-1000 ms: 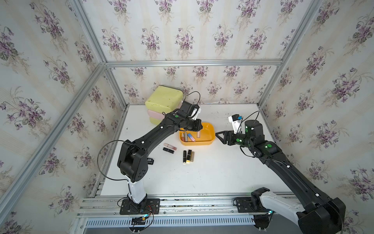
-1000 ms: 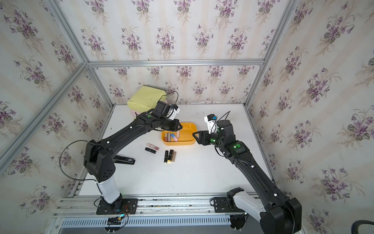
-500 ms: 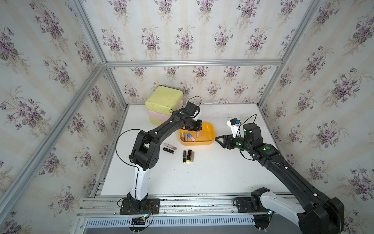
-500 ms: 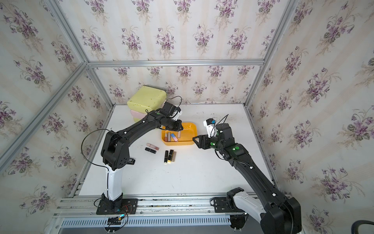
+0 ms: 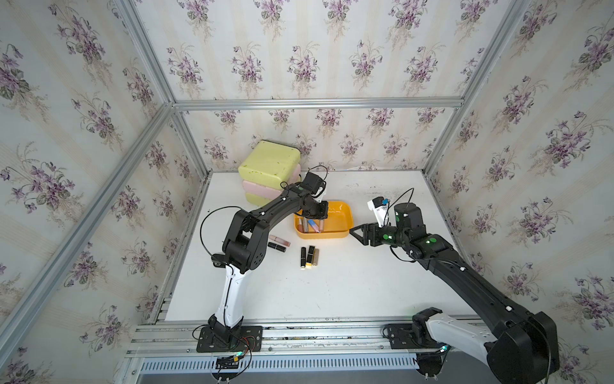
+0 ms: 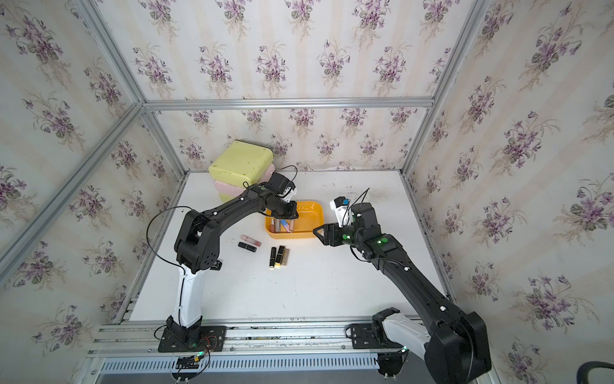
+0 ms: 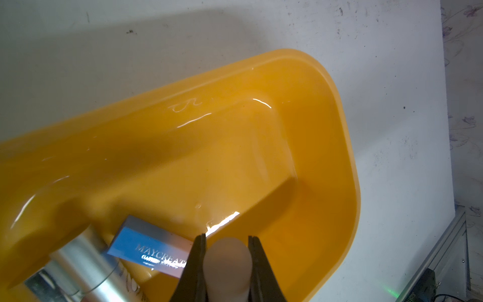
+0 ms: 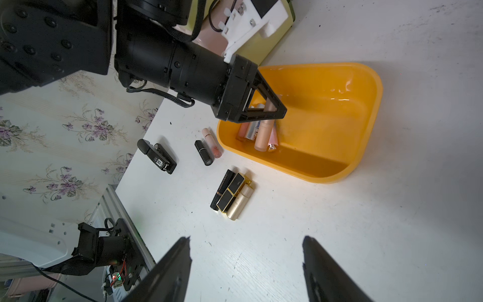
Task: Put the lipstick into the storage box
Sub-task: Place the lipstick in the storage box.
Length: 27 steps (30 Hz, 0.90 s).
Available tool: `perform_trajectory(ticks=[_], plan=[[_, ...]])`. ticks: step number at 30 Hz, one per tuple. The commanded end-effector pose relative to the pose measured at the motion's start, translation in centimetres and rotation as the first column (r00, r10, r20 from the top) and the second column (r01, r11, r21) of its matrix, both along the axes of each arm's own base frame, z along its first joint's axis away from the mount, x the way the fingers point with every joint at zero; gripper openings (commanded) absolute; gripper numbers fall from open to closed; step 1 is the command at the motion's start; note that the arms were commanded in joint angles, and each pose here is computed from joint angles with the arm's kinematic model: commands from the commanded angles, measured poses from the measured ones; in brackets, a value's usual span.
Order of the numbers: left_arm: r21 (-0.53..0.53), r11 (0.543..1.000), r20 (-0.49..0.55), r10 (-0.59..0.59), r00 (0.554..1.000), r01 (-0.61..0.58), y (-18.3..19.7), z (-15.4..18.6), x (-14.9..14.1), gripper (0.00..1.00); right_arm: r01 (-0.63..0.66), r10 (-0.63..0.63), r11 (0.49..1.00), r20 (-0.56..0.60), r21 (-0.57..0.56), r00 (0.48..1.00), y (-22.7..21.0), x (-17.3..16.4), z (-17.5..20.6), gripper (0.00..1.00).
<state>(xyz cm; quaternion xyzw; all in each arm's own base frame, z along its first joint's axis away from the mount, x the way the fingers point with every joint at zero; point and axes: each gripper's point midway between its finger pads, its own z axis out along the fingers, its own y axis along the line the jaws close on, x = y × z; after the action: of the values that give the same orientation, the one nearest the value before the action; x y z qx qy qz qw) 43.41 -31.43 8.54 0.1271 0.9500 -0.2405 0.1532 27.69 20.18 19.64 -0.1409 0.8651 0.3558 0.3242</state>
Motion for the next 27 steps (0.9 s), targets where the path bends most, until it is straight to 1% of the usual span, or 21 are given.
perform_trajectory(ticks=[1, 10, 13, 16, 19, 25, 27], plan=[[-0.004, 1.000, -0.004, -0.003, 1.000, 0.003, 0.1, -0.5, 0.3, 0.00, -0.019, 0.019, 1.000, 0.016, 0.010, 1.000, 0.5, 0.3, 0.2, 0.71], [0.009, 1.000, -0.034, 0.016, 0.999, -0.016, 1.1, -2.2, 0.8, 0.00, -0.021, 0.021, 1.000, -0.004, -0.004, 1.000, 0.7, 0.6, -0.7, 0.71], [0.007, 1.000, -0.046, 0.019, 0.999, -0.019, 1.2, -2.8, 0.9, 0.03, -0.022, 0.022, 1.000, -0.011, -0.006, 1.000, 0.8, 0.6, -1.0, 0.71], [0.008, 1.000, -0.052, 0.025, 0.998, -0.025, 1.3, -3.2, 1.1, 0.08, -0.025, 0.025, 1.000, -0.018, -0.007, 1.000, 0.9, 0.7, -1.2, 0.71], [0.007, 1.000, -0.063, 0.031, 0.998, -0.031, 1.4, -3.6, 1.2, 0.15, -0.027, 0.026, 1.000, -0.027, -0.007, 0.999, 1.0, 0.8, -1.5, 0.71], [0.000, 0.999, -0.069, 0.034, 0.997, -0.034, 1.4, -3.8, 1.4, 0.24, -0.032, 0.031, 0.999, -0.036, -0.010, 0.999, 1.2, 0.8, -1.8, 0.71], [-0.005, 0.999, -0.071, 0.036, 0.997, -0.037, 1.4, -3.8, 1.5, 0.30, -0.031, 0.030, 0.999, -0.037, -0.012, 0.999, 1.1, 0.8, -1.9, 0.71]])
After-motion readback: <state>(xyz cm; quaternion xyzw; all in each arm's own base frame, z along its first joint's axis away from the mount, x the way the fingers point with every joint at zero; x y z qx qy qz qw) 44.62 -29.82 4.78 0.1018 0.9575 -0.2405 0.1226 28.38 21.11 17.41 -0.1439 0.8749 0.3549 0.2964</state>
